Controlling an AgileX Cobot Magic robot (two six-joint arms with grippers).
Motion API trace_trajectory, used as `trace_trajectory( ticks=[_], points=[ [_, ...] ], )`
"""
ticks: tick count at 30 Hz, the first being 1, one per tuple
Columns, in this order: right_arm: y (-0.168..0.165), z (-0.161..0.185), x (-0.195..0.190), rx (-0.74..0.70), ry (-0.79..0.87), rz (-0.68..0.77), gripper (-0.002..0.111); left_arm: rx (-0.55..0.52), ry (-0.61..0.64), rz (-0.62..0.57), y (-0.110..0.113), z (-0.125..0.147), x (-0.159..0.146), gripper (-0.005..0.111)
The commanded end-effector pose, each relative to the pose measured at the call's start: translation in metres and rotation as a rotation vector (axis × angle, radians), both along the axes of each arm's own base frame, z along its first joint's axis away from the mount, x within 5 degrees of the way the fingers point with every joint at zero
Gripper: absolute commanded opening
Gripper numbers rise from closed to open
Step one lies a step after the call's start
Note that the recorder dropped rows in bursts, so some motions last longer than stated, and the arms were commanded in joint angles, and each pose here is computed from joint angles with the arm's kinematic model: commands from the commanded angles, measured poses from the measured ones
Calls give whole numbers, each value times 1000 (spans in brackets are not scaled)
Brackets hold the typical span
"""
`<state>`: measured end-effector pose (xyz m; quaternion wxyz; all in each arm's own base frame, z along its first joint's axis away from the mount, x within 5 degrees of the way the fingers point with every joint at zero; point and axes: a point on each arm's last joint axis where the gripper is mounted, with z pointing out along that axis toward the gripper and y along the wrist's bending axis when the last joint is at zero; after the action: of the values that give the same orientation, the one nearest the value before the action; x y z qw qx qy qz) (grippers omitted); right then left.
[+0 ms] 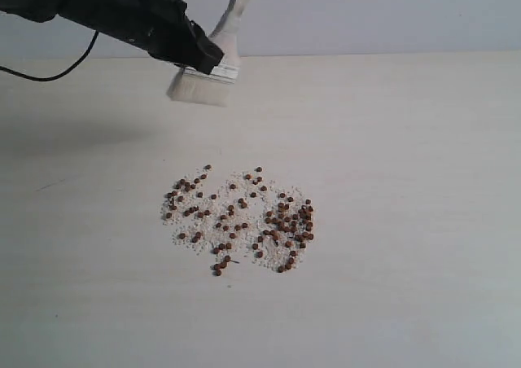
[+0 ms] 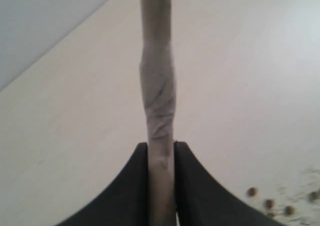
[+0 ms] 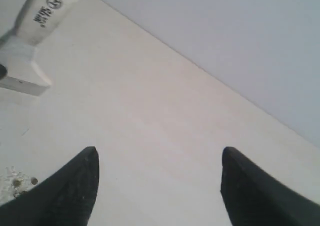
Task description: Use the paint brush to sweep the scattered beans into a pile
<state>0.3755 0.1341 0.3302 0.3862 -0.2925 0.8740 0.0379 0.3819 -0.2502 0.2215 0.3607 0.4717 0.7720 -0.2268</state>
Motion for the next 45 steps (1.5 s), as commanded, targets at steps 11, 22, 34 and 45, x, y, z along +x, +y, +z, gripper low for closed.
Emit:
trace_trajectory(
  ticks=[11, 22, 34, 45],
  points=[
    [29, 9, -81, 289, -271, 460, 64, -560, 41, -277, 71, 8, 19, 0],
    [35, -12, -101, 395, -367, 646, 64, -519, 48, -405, 35, -2, -6, 0],
    [-14, -19, -93, 585, -389, 635, 64, -529, 94, -411, 25, -4, -14, 0],
    [-31, -58, -51, 727, -282, 661, 64, -530, 132, -478, -2, 8, -35, 0]
  ],
)
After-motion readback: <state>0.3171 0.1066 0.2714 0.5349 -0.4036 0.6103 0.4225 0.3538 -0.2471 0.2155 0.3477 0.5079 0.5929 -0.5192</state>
